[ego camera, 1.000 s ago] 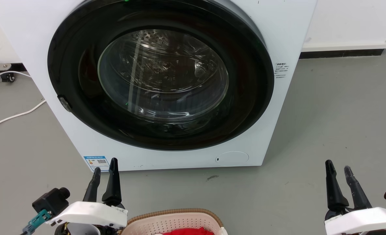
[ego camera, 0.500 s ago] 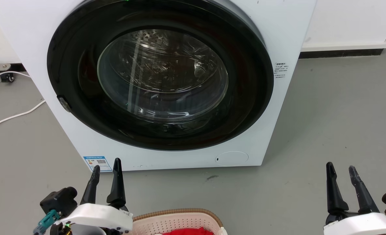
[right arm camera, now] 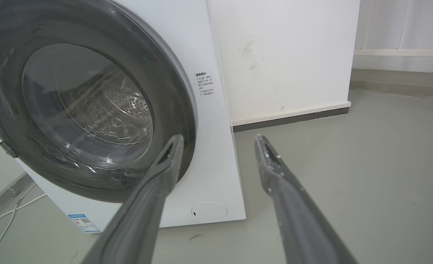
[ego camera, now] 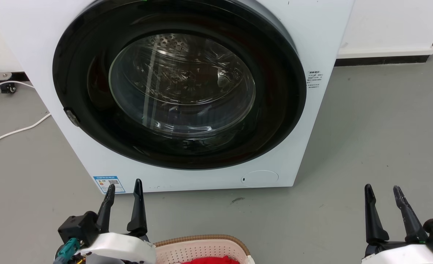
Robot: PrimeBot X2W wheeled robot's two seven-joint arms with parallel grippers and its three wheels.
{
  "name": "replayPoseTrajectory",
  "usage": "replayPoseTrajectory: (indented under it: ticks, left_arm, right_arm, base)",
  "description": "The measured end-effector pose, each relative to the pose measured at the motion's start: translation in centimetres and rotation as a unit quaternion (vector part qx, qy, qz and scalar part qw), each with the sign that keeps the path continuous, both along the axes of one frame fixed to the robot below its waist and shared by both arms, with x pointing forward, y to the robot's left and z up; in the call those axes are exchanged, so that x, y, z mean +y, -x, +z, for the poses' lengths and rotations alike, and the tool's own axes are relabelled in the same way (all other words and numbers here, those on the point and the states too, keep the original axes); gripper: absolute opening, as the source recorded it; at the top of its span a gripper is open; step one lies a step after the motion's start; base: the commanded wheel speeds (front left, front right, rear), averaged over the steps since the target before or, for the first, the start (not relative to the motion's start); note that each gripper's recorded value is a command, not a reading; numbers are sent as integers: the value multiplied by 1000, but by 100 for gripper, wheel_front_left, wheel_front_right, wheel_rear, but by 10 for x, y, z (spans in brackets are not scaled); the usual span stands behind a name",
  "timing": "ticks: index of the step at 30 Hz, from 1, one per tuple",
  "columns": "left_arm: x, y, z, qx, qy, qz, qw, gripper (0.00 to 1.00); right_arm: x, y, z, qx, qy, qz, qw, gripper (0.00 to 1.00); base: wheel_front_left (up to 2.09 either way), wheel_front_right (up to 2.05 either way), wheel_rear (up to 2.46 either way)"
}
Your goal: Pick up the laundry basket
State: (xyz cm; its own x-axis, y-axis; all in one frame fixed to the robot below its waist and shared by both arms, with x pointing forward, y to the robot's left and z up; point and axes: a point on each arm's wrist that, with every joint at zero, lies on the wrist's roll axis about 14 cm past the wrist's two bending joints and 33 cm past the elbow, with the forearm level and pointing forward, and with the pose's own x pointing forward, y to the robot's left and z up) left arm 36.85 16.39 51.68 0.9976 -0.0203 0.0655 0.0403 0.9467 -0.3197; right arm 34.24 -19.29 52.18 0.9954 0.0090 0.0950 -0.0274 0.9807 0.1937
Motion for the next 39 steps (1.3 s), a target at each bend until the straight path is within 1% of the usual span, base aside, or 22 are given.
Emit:
replayPoseTrajectory:
  ticks: [19,39]
  left_arm:
    - [-6,4,4,-21,-79,-6,997,100]
    - [-10,11,8,-42,-150,-7,988,100]
  right_arm:
    - [3,7,9,-23,72,4,997,100]
    - [13,13,17,-44,148,19,988,100]
  base:
    - [0,0,0]
    - [0,0,0]
